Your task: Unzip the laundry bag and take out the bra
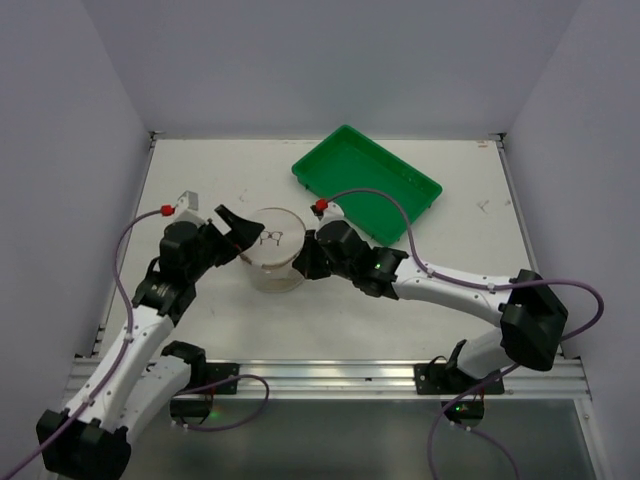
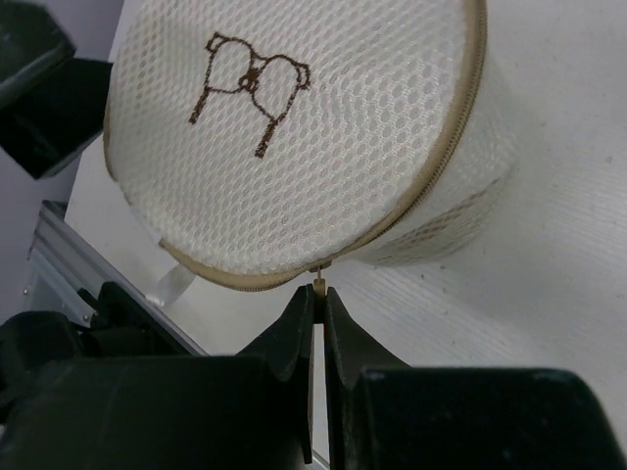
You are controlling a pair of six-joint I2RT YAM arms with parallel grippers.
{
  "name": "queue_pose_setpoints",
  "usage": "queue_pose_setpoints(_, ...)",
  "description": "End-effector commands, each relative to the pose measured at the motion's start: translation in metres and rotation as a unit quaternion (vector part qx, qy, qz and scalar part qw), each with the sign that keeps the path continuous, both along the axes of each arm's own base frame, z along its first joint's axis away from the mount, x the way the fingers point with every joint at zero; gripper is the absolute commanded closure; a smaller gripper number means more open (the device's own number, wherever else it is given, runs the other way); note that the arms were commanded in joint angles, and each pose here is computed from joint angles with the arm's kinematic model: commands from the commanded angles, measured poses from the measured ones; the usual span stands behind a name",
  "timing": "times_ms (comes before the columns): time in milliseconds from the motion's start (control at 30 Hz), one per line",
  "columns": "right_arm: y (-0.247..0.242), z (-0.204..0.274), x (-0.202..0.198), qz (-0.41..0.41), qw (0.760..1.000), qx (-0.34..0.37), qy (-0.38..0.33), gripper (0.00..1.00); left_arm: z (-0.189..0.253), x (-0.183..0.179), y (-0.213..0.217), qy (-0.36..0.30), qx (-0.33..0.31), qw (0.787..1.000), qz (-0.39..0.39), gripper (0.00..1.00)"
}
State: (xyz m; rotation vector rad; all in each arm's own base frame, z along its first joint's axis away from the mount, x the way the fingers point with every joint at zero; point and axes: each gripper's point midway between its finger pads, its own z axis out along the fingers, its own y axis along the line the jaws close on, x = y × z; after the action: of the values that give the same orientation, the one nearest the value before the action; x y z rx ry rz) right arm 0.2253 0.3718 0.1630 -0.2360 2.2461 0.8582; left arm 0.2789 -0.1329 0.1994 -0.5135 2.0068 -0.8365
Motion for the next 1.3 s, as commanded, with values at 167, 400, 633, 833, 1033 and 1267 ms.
queue_pose_setpoints(167,0.027,0.011,0.014,-0.008,0.999,0.032,-0.003,1.0,-0.032,-0.034,0.008,0.048,-0.056,0.996,0.04,0.01)
queue_pose_setpoints(400,0.017,0.004,0.006,-0.012,1.0,0.026,0.007,1.0,-0.021,-0.009,0.008,0.026,-0.025,0.999,0.039,0.01)
queue_pose_setpoints(633,0.003,0.003,-0.003,-0.028,0.999,0.034,0.02,1.0,-0.001,0.04,-0.029,-0.001,-0.039,0.999,-0.034,0.01)
queue_pose_setpoints(833,0.001,0.001,0.0,-0.048,0.998,0.027,0.027,1.0,0.019,0.055,-0.036,-0.026,-0.04,0.998,-0.045,0.0)
queue_pose_setpoints(1033,0.01,0.008,0.005,-0.045,0.998,0.035,0.02,1.0,0.001,0.007,0.038,0.023,0.045,0.993,0.108,0.0)
queue_pose_setpoints(1267,0.017,0.011,0.011,-0.043,0.998,0.037,0.012,1.0,0.005,-0.034,0.073,0.036,0.084,0.983,0.159,0.0)
